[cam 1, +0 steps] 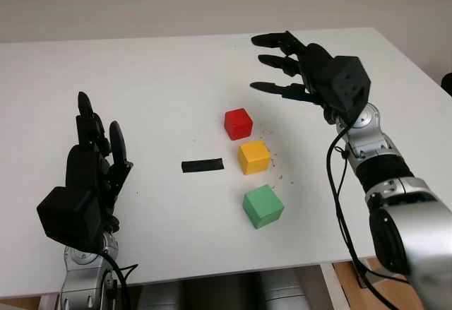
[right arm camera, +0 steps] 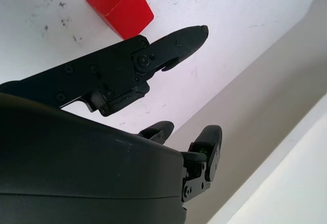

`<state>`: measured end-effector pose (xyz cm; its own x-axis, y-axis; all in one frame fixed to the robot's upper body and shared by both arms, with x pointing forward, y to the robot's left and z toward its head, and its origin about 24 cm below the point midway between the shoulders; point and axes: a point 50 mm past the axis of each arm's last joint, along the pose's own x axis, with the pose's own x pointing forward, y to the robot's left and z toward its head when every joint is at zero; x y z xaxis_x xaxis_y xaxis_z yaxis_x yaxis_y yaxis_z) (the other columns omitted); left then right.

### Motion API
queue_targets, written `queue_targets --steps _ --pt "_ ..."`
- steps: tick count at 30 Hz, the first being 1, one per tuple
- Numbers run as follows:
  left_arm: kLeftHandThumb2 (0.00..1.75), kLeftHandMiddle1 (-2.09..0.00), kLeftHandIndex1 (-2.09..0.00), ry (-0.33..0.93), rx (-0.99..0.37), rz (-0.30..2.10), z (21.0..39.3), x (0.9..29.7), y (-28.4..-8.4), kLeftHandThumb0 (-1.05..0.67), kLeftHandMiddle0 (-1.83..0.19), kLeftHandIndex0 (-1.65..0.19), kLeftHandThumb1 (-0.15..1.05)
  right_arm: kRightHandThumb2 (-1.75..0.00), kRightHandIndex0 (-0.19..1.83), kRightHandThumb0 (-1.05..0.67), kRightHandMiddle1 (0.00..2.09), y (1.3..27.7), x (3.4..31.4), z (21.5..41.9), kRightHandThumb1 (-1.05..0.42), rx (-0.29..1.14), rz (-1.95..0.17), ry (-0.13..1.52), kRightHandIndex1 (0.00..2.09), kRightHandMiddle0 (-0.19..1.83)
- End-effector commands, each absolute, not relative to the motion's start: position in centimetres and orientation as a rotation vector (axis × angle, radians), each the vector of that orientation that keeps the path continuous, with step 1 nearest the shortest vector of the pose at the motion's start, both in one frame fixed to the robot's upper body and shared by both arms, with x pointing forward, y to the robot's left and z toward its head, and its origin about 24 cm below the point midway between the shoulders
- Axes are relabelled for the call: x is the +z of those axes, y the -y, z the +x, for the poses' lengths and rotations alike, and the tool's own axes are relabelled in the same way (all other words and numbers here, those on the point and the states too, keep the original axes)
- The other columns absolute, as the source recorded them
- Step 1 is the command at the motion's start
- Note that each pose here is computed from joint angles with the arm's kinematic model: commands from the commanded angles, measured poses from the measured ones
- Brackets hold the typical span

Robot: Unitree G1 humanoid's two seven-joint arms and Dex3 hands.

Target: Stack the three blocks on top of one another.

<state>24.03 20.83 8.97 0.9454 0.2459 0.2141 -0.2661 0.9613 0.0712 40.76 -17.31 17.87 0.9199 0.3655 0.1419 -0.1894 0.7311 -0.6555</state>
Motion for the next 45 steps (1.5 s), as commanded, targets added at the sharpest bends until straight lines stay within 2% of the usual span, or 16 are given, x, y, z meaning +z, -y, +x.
queue_targets --steps 1,4,12,17,27,33,45 --pt "0.65 -0.05 -0.06 0.215 0.259 0.098 23.9 9.1 -20.7 -0.71 0.15 0.15 1.05 -0.05 0.44 -0.51 0.69 17.0 19.0 41.0 -0.84 0.33 -0.767 0.299 0.27 0.2" --pt "0.64 -0.05 -0.06 0.217 0.264 0.1 23.8 9.2 -20.7 -0.72 0.15 0.15 1.05 -0.05 0.44 -0.57 0.69 16.6 19.1 41.1 -0.83 0.358 -0.868 0.287 0.27 0.2" --pt "0.63 -0.06 -0.06 0.21 0.276 0.11 23.6 9.1 -20.8 -0.71 0.13 0.13 1.05 -0.05 0.41 -0.56 0.56 15.4 18.7 41.2 -0.79 0.418 -1.056 0.293 0.25 0.29" --pt "0.61 -0.06 -0.06 0.207 0.275 0.11 23.5 9.0 -20.7 -0.71 0.13 0.13 1.05 -0.06 0.34 -0.6 0.5 14.8 18.4 41.3 -0.8 0.44 -1.155 0.28 0.2 0.22" --pt "0.61 -0.05 -0.05 0.199 0.28 0.104 23.4 8.8 -20.6 -0.73 0.14 0.14 1.05 -0.05 0.14 -0.59 0.25 13.5 17.5 41.3 -0.8 0.431 -1.358 0.315 0.04 0.31" --pt "0.61 -0.05 -0.05 0.2 0.278 0.113 23.3 8.8 -20.5 -0.72 0.15 0.14 1.05 -0.06 0.08 -0.57 0.17 13.0 17.2 41.4 -0.82 0.423 -1.406 0.329 0.03 0.32" --pt "0.61 -0.05 -0.05 0.199 0.284 0.108 23.2 8.8 -20.5 -0.73 0.14 0.14 1.05 -0.06 0.12 -0.54 0.14 12.4 16.1 41.3 -0.83 0.413 -1.405 0.314 0.06 0.39"
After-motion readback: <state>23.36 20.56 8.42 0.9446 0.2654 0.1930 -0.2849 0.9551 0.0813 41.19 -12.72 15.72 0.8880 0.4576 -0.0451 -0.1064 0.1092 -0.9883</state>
